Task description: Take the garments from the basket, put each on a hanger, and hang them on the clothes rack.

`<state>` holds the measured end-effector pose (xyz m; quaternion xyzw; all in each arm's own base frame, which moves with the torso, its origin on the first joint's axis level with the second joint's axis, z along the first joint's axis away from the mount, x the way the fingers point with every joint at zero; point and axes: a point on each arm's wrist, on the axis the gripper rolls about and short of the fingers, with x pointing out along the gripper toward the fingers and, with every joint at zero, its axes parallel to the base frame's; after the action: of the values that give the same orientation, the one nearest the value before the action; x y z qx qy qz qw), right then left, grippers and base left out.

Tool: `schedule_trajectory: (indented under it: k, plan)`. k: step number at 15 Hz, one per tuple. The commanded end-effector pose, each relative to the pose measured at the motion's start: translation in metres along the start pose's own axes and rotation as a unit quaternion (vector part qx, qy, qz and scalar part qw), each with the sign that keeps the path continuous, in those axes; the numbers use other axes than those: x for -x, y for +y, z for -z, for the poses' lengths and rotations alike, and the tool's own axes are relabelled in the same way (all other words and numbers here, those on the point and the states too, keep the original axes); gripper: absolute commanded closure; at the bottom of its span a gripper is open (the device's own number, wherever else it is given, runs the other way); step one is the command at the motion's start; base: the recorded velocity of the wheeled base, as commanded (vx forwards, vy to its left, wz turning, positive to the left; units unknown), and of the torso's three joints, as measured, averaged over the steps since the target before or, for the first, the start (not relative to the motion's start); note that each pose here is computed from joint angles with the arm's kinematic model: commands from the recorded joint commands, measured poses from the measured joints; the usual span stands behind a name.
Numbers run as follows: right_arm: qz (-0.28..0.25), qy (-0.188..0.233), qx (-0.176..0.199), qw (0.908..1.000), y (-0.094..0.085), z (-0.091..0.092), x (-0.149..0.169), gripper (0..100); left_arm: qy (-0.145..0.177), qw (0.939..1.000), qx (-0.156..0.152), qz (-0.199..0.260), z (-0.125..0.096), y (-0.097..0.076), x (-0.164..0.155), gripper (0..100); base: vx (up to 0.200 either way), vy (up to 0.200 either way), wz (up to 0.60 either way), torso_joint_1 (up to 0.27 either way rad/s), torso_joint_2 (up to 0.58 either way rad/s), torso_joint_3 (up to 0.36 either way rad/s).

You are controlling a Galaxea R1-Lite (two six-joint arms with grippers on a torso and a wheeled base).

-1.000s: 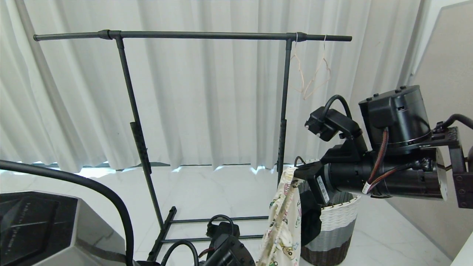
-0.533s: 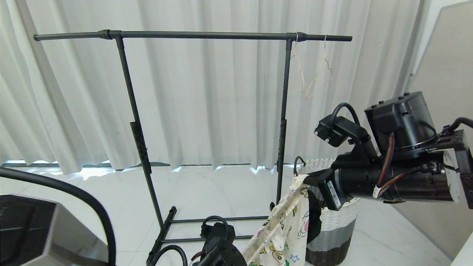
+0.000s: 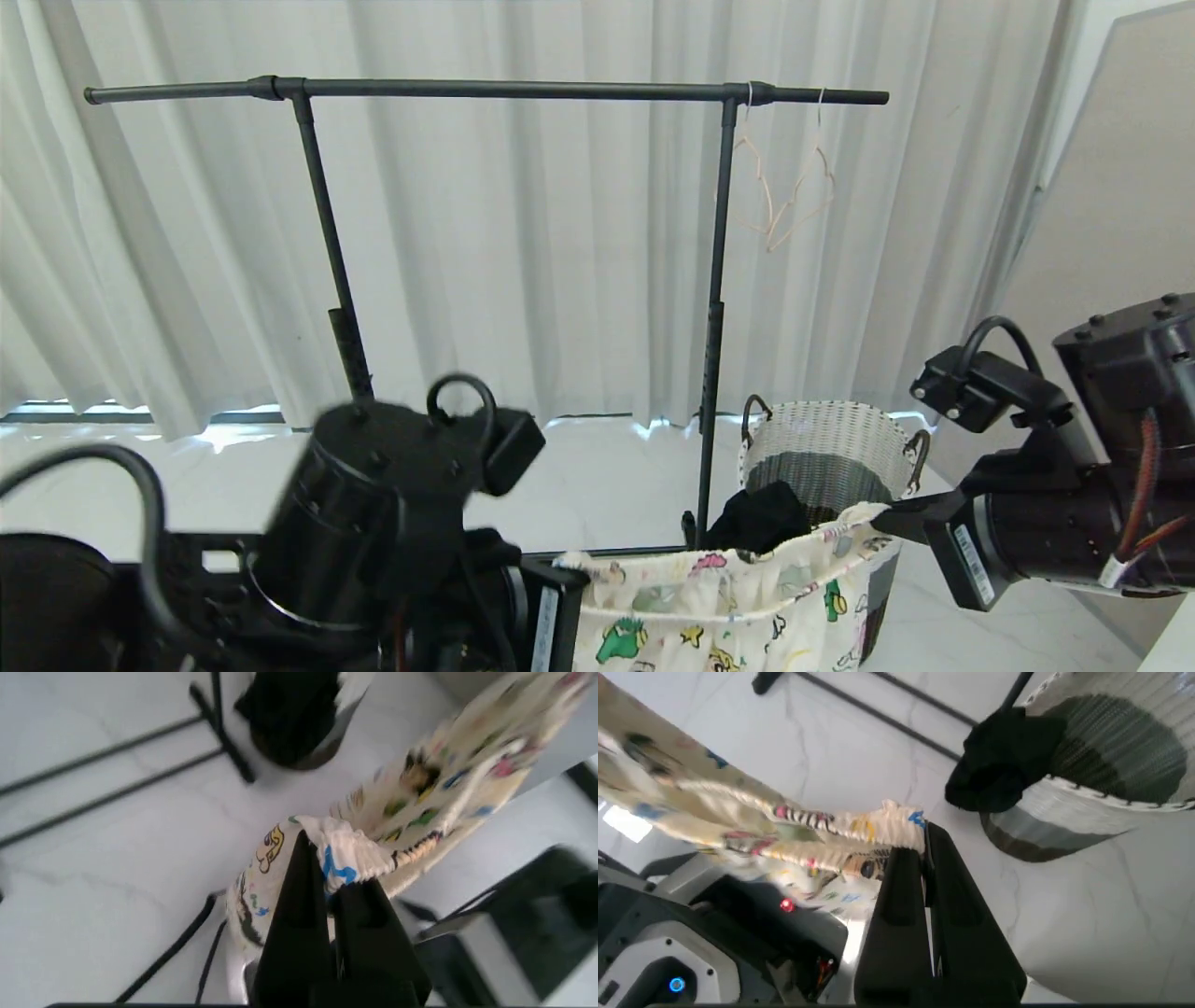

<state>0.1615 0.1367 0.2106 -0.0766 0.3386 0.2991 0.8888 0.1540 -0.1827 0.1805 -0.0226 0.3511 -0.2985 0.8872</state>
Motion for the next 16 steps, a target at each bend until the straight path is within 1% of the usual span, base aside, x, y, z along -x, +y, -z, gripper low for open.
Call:
schedule_trajectory:
  k: [1, 2, 4, 5, 7, 8, 9, 10, 12, 13, 14, 15, 16]
  plan:
    - [-0.004, -0.046, -0.001, 0.9989, 0.001, -0.014, 0.028, 100, -0.076, 0.9966, 0.0, 0.031, -0.063, -0.012, 0.06, 100, 0.0, 0.0, 0.0, 0.0, 0.0, 0.0]
    - [-0.002, -0.07, -0.005, 0.9975, 0.0, -0.031, 0.042, 100, -0.09, 0.9951, -0.022, 0.033, -0.078, -0.017, 0.072, 100, 0.0, 0.0, 0.0, 0.0, 0.0, 0.0]
    - [0.003, -0.101, -0.009, 0.9948, -0.002, -0.055, 0.063, 100, -0.1, 0.9926, -0.06, 0.031, -0.084, -0.018, 0.079, 100, 0.0, 0.0, 0.0, 0.0, 0.0, 0.0]
    - [0.004, -0.112, -0.008, 0.9937, -0.002, -0.063, 0.073, 100, -0.104, 0.9915, -0.073, 0.026, -0.083, -0.018, 0.081, 100, 0.0, 0.0, 0.0, 0.0, 0.0, 0.0]
    - [0.003, -0.126, -0.008, 0.9919, -0.001, -0.073, 0.088, 100, -0.104, 0.9919, -0.072, 0.008, -0.078, -0.015, 0.083, 100, 0.0, 0.0, 0.0, 0.0, 0.0, 0.0]
    - [0.001, -0.125, -0.006, 0.9922, -0.001, -0.074, 0.092, 100, -0.108, 0.9916, -0.072, 0.0, -0.077, -0.015, 0.085, 100, 0.0, 0.0, 0.0, 0.0, 0.0, 0.0]
    - [0.002, -0.12, -0.001, 0.9928, -0.001, -0.072, 0.095, 100, -0.11, 0.9912, -0.074, -0.001, -0.077, -0.016, 0.086, 100, 0.0, 0.0, 0.0, 0.0, 0.0, 0.0]
    - [0.002, -0.117, 0.005, 0.9931, -0.001, -0.068, 0.1, 100, -0.113, 0.9901, -0.084, 0.001, -0.078, -0.018, 0.087, 100, 0.0, 0.0, 0.0, 0.0, 0.0, 0.0]
    - [-0.006, -0.099, 0.008, 0.9951, 0.0, -0.054, 0.117, 100, -0.115, 0.9871, -0.111, -0.001, -0.078, -0.018, 0.086, 100, 0.0, 0.0, 0.0, 0.0, 0.0, 0.0]
    - [-0.019, -0.092, 0.014, 0.9954, 0.002, -0.045, 0.128, 100, -0.122, 0.9853, -0.12, 0.002, -0.081, -0.019, 0.088, 100, 0.0, 0.0, 0.0, 0.0, 0.0, 0.0]
    - [-0.031, -0.088, 0.021, 0.9954, 0.004, -0.038, 0.138, 100, -0.13, 0.984, -0.122, 0.009, -0.085, -0.021, 0.09, 100, 0.0, 0.0, 0.0, 0.0, 0.0, 0.0]
    - [-0.055, -0.075, 0.037, 0.9949, 0.009, -0.025, 0.152, 100, -0.135, 0.9833, -0.121, 0.02, -0.093, -0.025, 0.088, 100, 0.0, 0.0, 0.0, 0.0, 0.0, 0.0]
    - [-0.08, -0.063, 0.056, 0.9933, 0.014, -0.017, 0.16, 100, -0.141, 0.9821, -0.121, 0.03, -0.1, -0.028, 0.086, 100, 0.0, 0.0, 0.0, 0.0, 0.0, 0.0]
